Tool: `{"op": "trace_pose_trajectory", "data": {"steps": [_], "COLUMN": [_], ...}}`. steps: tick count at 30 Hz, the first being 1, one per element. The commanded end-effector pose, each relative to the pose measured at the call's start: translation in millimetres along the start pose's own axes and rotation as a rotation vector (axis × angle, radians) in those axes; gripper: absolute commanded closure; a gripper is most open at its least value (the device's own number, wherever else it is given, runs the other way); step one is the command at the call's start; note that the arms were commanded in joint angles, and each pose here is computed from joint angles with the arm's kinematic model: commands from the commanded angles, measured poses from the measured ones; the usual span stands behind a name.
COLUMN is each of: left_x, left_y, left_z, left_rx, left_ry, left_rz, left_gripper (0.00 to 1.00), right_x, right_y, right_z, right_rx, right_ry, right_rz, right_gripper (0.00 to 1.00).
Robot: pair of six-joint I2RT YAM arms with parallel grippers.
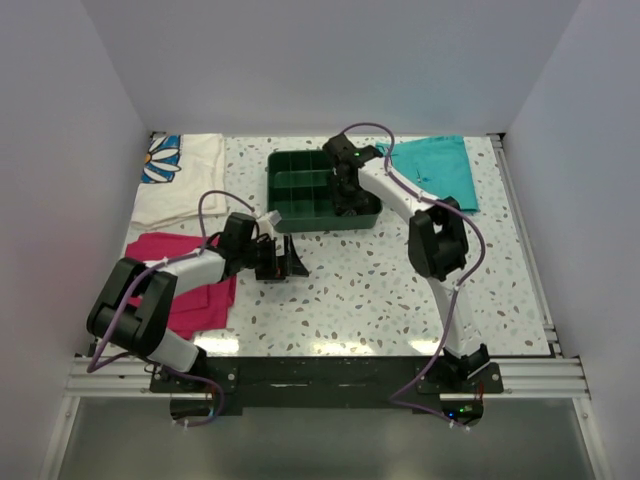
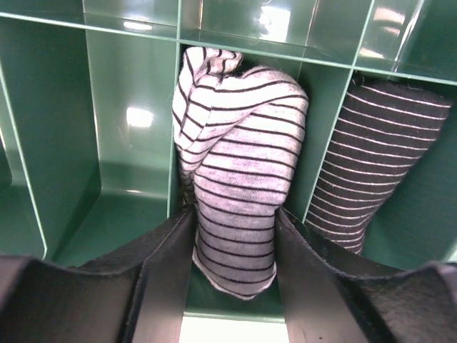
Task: Roll the underwear
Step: Place the underwear in the storage box.
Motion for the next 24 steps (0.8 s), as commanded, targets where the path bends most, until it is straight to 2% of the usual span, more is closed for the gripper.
{"op": "trace_pose_trajectory", "data": {"steps": [1, 3, 7, 9, 12, 16, 19, 21, 22, 24], "left_x": [-3.8, -3.8, -4.1, -4.8, -5.8, -6.1, -6.5, -6.5, -6.4, -6.5], "left_y": [2.2, 2.1, 0.6, 0.7, 0.7, 1.4, 0.3, 0.1, 0.1, -0.4], "left_z": [-2.4, -2.2, -1.7, -1.9, -1.8, -2.1, -1.5, -1.9, -2.3, -1.9], "left_rx": [-0.034, -0.034, -0.034, -0.035, -0.036, -0.035, -0.035, -0.036, -0.038, -0.037], "left_ry": [-0.008, -0.006, 0.0, 0.0, -0.001, -0.002, 0.001, 0.002, 0.002, 0.004], "left_rz": [0.01, 0.01, 0.015, 0.016, 0.02, 0.021, 0.025, 0.025, 0.024, 0.025], "left_gripper": [0.0, 0.0, 0.0, 0.0, 0.0, 0.0, 0.0, 0.0, 0.0, 0.0], "right_x": [25.8, 31.4, 43.5, 58.9, 68.8, 72.2, 65.6, 61.4, 55.1, 51.4], "right_y": [12.2, 15.2, 15.2, 21.2, 19.9, 21.1, 18.3, 16.6, 15.5, 13.6], "right_z": [-2.0, -4.2, -9.9, -10.8, -12.5, -10.9, -7.5, -5.8, -5.3, -7.2], "right_rx": [0.011, 0.007, 0.0, -0.014, -0.025, -0.027, -0.022, -0.022, -0.021, -0.019], "right_ry": [0.03, 0.023, 0.002, 0.016, 0.034, 0.055, 0.078, 0.087, 0.079, 0.061], "right_rz": [-0.081, -0.104, -0.13, -0.197, -0.225, -0.237, -0.217, -0.202, -0.189, -0.17], "right_gripper": [0.47, 0.42, 0.41, 0.41, 0.41, 0.55, 0.61, 0.73, 0.82, 0.88]}}
Point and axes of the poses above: each gripper's point midway between its finger pads, its own x axis back along the fingers, its own z axis along the line the jaws close on, y = z × x, the point moved 7 cm from there along x, back along the fingers, and after that the axes turned 7 degrees about -x, right-handed, at the moved point
